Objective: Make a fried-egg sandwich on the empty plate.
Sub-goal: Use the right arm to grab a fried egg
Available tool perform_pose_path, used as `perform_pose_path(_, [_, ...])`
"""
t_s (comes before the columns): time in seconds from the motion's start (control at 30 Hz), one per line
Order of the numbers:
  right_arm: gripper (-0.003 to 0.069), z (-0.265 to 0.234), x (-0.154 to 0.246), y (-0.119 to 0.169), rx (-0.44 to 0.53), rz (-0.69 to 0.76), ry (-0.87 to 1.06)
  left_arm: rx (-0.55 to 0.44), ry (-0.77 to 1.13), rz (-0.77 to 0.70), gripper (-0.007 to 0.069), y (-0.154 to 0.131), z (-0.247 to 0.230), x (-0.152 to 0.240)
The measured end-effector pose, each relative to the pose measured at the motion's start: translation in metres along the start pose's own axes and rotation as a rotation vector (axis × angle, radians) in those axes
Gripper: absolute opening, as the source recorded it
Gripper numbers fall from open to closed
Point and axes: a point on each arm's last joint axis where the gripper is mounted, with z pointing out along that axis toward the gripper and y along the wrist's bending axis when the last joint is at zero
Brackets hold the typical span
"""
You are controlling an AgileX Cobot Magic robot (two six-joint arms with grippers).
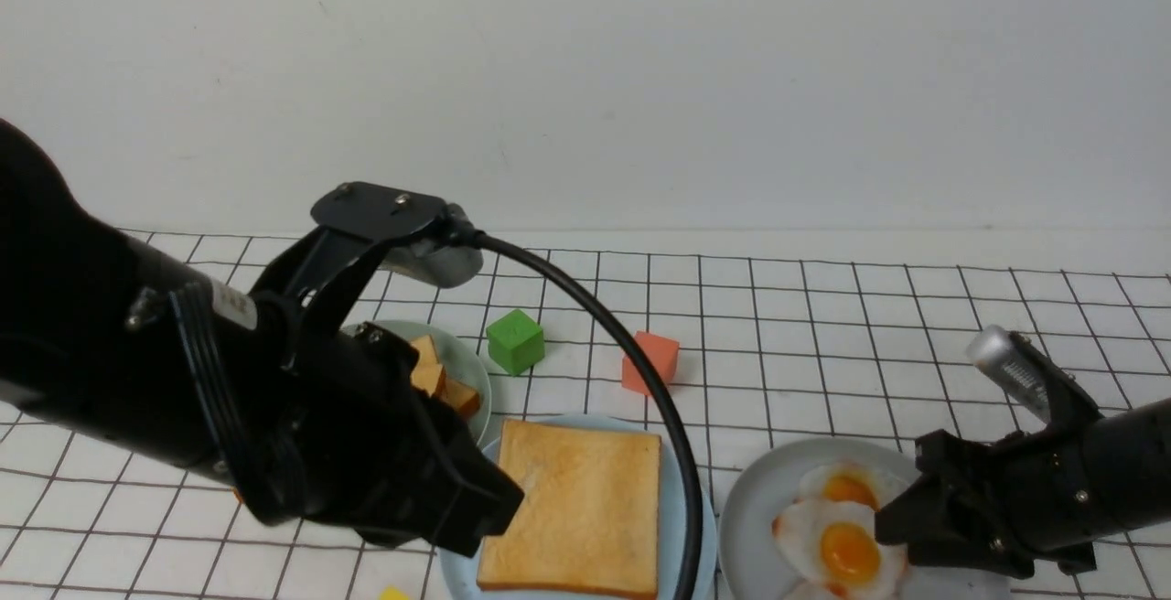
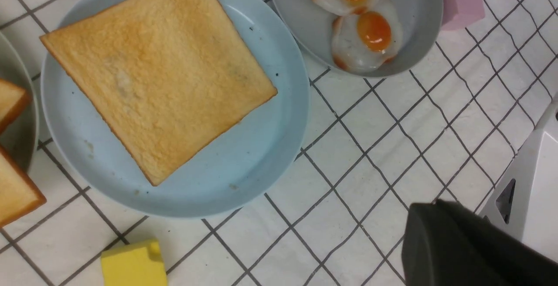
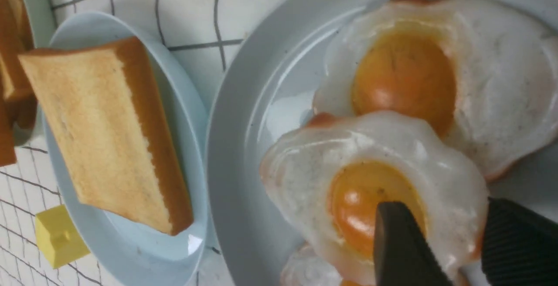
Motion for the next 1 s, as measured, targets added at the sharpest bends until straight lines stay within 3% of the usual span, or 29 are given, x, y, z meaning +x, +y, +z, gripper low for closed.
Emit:
perform_pose_path(0.57, [0.0279, 0.0063, 0.0005, -0.0071, 0.027, -0.005, 0.02, 0.007, 0.013, 0.001, 0.0006, -0.001, -0.0009, 0.0015])
perform_pose_path(0.77, [0.012, 0.0088, -0.0003, -0.0052, -0.012, -0.021, 0.019, -0.004, 0.015, 0.01, 0.0006, -0.0001, -0.0009, 0.0017])
perform_pose_path(1.0, [0.0104, 0.0011, -0.0001, 0.0005, -0.016, -0.05, 0.005, -0.006, 0.004, 0.013, 0.0006, -0.0009, -0.0032, 0.0015])
